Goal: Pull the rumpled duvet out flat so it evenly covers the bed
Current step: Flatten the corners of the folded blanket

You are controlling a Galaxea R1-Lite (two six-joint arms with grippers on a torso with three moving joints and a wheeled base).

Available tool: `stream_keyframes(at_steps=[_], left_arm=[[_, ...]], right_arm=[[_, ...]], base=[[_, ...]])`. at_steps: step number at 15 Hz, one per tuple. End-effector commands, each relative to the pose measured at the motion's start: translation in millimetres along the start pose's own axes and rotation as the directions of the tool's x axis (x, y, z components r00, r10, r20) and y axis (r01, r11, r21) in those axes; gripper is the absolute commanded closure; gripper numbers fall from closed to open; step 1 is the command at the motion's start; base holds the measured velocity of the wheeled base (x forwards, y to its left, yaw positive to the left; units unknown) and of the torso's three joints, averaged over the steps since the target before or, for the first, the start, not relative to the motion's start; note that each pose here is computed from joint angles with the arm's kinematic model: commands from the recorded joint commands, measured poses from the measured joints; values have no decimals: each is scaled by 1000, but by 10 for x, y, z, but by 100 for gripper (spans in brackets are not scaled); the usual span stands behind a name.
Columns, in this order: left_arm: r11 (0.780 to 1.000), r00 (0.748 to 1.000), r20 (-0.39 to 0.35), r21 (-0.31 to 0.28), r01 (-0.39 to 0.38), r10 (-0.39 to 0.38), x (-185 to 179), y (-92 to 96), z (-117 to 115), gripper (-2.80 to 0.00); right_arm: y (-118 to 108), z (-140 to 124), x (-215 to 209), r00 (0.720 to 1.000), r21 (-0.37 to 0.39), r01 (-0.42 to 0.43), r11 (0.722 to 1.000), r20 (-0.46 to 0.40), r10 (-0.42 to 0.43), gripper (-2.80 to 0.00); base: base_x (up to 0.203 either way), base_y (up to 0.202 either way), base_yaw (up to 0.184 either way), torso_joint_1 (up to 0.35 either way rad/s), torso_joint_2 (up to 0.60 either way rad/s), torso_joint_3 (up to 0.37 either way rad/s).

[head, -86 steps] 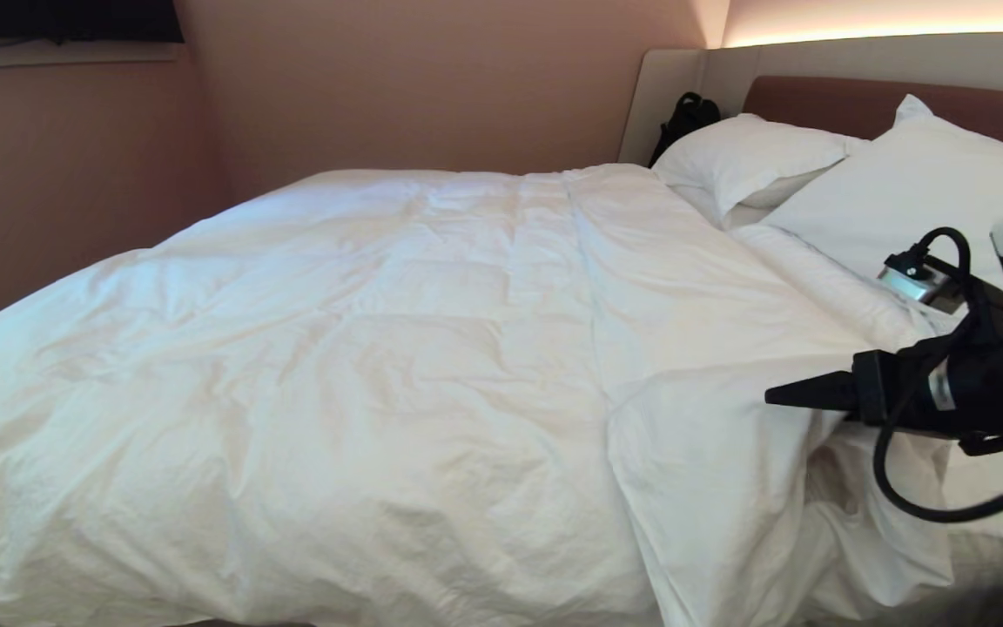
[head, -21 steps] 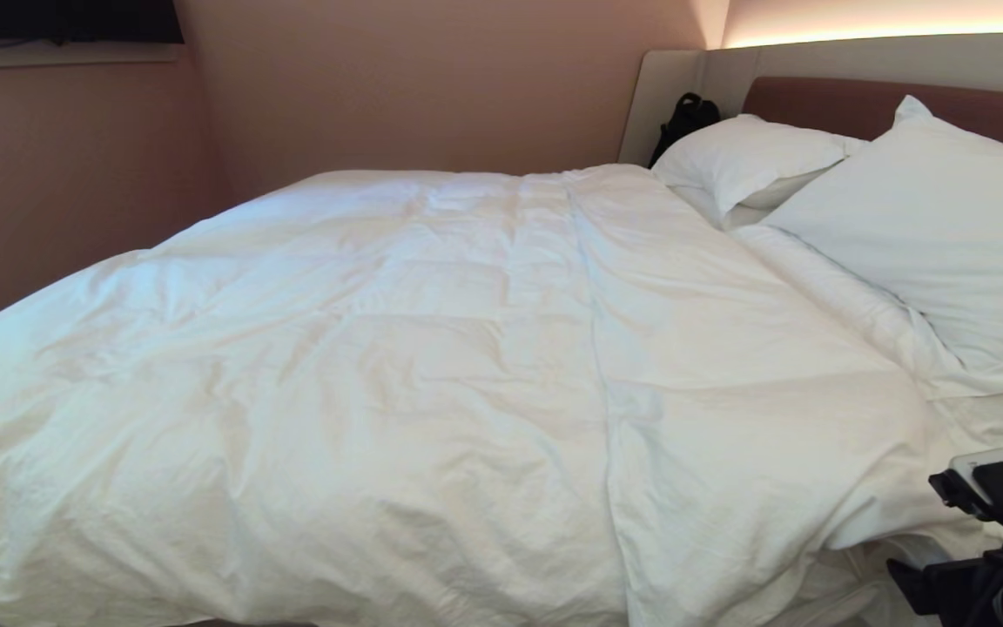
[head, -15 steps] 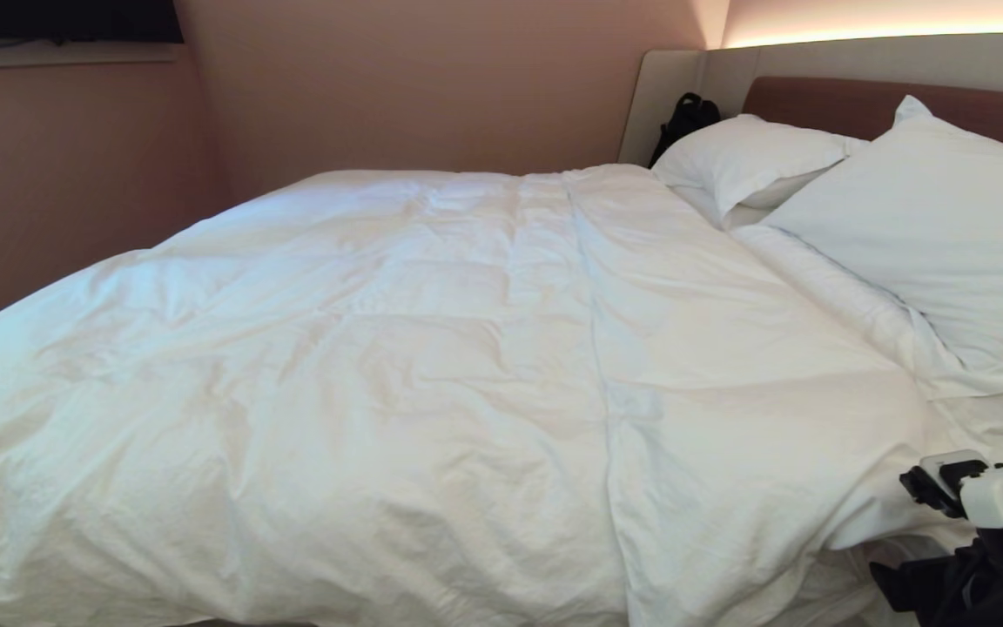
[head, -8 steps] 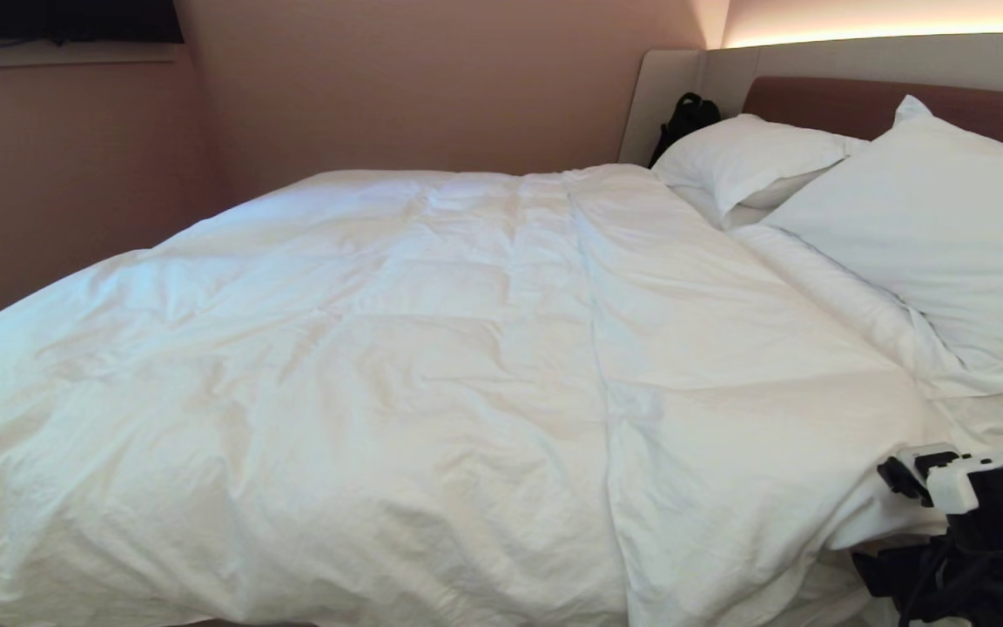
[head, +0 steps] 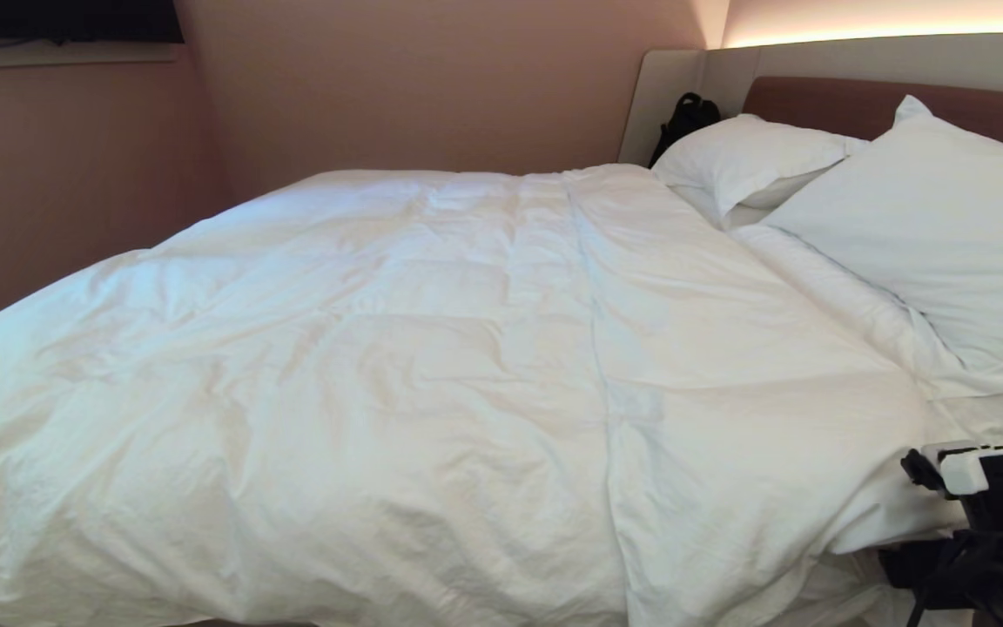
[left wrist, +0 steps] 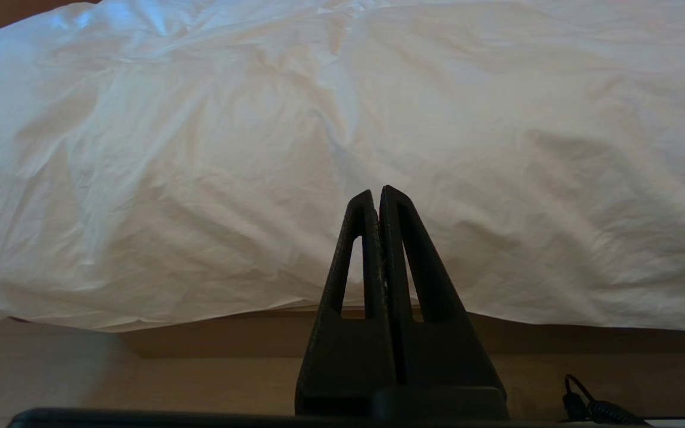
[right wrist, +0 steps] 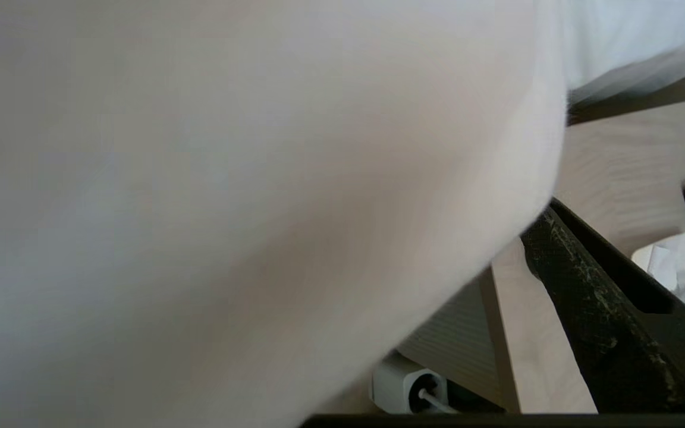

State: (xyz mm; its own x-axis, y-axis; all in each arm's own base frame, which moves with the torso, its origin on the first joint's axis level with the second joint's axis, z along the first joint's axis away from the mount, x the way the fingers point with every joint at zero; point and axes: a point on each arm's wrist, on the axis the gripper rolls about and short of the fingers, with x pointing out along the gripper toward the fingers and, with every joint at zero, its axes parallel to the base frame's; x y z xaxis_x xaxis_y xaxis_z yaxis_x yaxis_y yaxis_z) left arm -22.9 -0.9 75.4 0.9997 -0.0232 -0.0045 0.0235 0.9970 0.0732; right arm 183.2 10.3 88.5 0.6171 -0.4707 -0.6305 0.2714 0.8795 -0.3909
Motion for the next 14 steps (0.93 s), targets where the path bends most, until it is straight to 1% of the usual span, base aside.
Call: stream_keyframes(at_steps=[1,5,9,10,14], left_arm=[[1000,1000,0,0,0,0,0,0,-1,0],[1000,1000,0,0,0,0,0,0,-1,0],[1000,1000,0,0,0,0,0,0,-1,0],[1000,1000,0,0,0,0,0,0,-1,0],[1000,1000,0,0,0,0,0,0,-1,0]], right_arm=[[2,15,30,1000,5,8,1000,-7,-8,-280],[39,28,104,999,2,12,1000,-31,-12,-280],[44,27,118,999,0,13,1000,-37,-13,-280],[45,27,118,999,0,12,1000,-37,-12,0],[18,36,84,1000,5,17,1000,-22,-17,0]], base=[[0,0,0,0,0,0],[0,0,0,0,0,0],[0,0,0,0,0,0],[0,0,0,0,0,0],[0,0,0,0,0,0]])
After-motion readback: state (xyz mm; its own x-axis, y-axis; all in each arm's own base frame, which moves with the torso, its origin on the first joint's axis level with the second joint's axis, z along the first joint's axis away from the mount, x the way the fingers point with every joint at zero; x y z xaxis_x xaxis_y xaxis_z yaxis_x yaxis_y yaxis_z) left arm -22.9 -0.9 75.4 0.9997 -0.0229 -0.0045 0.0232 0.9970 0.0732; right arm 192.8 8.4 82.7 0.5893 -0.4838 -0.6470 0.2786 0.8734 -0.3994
